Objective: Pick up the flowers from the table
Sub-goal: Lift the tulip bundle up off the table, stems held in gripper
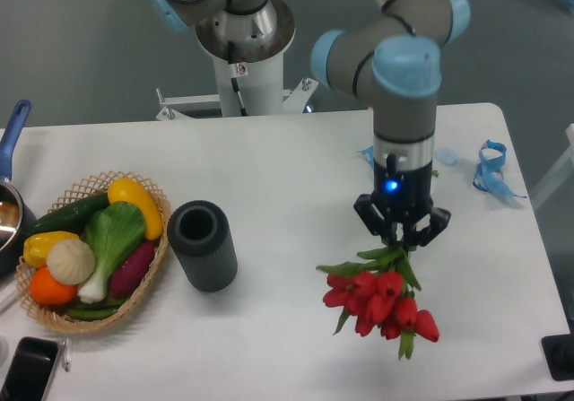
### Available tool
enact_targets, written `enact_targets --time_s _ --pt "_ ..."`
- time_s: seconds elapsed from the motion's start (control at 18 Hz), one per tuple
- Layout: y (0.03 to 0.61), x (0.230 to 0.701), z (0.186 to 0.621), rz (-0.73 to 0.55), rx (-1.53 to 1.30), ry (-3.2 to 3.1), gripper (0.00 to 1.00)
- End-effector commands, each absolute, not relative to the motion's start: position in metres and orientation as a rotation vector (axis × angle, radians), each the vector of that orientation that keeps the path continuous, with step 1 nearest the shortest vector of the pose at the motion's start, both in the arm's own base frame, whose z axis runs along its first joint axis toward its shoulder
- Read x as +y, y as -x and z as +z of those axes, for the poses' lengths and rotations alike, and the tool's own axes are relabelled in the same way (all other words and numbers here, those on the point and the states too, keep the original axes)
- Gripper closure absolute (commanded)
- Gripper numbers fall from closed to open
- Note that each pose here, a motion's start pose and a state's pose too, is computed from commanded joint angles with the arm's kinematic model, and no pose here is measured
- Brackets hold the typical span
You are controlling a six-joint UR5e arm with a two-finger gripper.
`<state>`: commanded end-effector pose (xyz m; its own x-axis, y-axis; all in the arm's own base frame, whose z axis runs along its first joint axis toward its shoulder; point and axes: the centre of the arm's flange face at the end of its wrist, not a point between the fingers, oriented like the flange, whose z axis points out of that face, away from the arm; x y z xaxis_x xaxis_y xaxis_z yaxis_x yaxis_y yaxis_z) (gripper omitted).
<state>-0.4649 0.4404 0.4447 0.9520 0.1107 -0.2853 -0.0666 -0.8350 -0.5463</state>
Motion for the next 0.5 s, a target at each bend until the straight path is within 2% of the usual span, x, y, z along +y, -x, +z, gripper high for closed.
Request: enact_targets --time_s 0.39,0.5 --pt "0.469 0.427 0.486 0.264 -0.175 2.335 0.74" --pt "0.473 0.42 0.491 0.178 -0.203 2.261 0.74"
